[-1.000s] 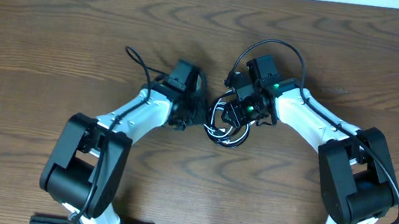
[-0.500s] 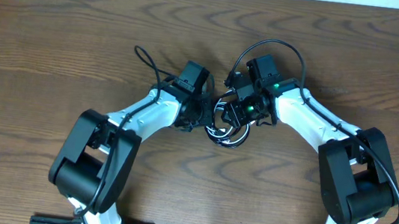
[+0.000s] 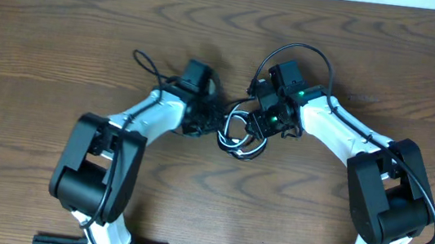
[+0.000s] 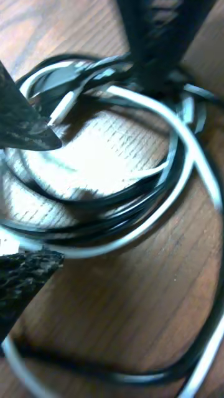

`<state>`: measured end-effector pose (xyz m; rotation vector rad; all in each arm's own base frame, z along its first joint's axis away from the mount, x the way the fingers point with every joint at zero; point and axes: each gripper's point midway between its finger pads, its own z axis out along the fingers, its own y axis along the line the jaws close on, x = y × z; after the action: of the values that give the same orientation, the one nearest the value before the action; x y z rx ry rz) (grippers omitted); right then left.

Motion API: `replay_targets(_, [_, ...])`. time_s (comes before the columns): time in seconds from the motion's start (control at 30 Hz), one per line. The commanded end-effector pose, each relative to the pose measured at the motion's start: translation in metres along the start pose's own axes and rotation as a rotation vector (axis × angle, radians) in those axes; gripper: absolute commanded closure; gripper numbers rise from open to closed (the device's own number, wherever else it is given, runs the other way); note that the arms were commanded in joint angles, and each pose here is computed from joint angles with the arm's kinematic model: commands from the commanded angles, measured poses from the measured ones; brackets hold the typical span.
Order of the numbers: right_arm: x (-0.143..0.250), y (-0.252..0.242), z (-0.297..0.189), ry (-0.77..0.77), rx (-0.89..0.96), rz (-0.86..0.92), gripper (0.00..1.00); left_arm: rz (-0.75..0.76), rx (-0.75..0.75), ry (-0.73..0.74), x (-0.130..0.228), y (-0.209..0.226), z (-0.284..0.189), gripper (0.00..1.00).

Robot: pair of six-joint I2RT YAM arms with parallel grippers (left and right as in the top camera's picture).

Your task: Untangle cables

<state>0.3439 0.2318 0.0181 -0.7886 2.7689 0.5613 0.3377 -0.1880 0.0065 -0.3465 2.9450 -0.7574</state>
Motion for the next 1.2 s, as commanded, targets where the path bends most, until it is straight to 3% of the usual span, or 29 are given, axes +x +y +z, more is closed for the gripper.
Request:
replay_targets(0.0, [0.001,-0.003,0.003,0.010,0.018,0.007,0.50,-0.067,0.136,0.082,0.002,-0.002,-0.006,0.92])
replay_targets(0.23, [0.000,0.010,0.003,0.006,-0.053,0.007,0.38,-0.079,0.209,0.103,0.000,-0.009,-0.012,0.92])
replay_targets(0.43, [-0.003,0.024,0.002,-0.008,-0.135,0.003,0.37,-0.023,0.321,0.111,-0.002,-0.031,-0.017,0.92])
replay_targets(0.8, [0.002,-0.002,0.004,0.014,0.015,0.007,0.36,0.168,0.710,0.144,-0.003,-0.097,-0.054,0.93])
replay_targets(1.17, [0.006,-0.031,0.000,0.030,0.190,0.008,0.34,0.235,0.820,0.173,0.002,-0.112,-0.070,0.92])
